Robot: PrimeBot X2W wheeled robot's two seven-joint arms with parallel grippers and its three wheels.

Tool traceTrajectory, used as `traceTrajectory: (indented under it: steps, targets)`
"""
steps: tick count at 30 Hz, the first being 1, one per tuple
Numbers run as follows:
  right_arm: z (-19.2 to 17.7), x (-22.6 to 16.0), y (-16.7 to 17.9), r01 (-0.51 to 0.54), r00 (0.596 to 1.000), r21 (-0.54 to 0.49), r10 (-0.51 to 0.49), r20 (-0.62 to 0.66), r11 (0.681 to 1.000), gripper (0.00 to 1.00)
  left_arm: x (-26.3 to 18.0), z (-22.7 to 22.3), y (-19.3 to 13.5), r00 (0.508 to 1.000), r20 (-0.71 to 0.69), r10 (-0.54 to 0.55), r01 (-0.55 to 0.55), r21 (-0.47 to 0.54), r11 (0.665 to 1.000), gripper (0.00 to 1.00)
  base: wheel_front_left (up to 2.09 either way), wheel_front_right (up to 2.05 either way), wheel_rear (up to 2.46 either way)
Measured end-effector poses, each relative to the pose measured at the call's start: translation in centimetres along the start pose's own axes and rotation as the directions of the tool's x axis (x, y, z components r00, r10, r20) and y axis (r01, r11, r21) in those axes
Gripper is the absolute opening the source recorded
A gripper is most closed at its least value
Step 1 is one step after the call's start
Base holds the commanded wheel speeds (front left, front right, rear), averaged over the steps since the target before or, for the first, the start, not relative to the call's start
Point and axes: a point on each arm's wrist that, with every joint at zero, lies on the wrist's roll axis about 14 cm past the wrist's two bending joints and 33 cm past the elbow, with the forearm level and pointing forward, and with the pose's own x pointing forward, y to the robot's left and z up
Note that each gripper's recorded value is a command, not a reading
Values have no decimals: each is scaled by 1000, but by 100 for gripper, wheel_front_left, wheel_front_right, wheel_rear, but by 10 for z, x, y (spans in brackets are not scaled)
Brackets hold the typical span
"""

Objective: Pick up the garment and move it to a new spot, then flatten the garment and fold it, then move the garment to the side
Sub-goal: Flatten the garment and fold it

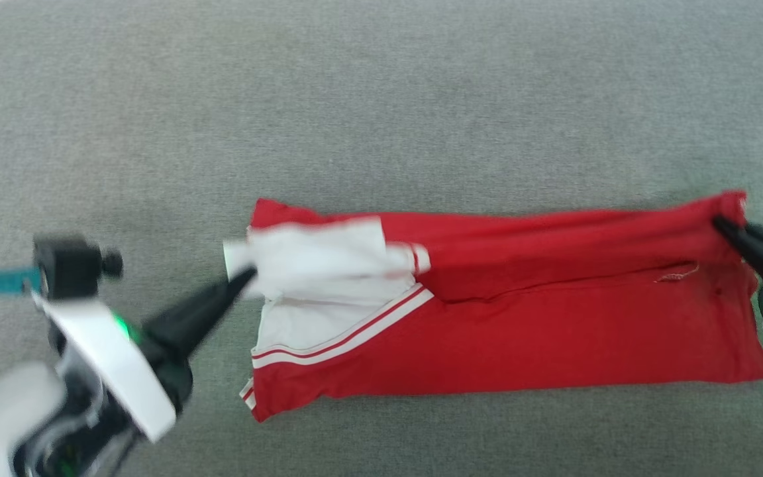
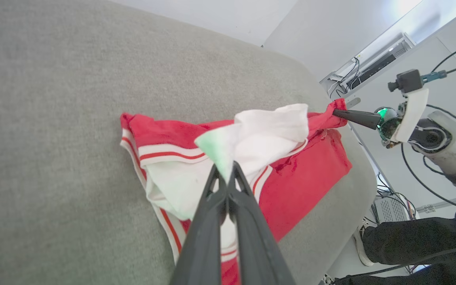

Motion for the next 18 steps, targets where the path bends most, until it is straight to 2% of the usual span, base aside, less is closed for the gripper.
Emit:
traceTrajectory:
  steps: [8, 11, 18]
  targets:
    - [-31, -8, 11, -5, 1000, 31, 6, -22, 1000, 0, -18, -51, -1, 998, -60, 24, -31, -116, 993, 0, 0, 0, 0]
    - [-36, -7, 4, 30, 999, 5, -30, -35, 1000, 0, -14, -64, 5, 996, -78, 45, -55, -131, 990, 0, 0, 0, 0]
    - [-50, 3, 11, 33, 997, 17, -32, -72, 999, 0, 0, -86, 19, 990, -116, 82, -98, -139, 985, 0, 0, 0, 0]
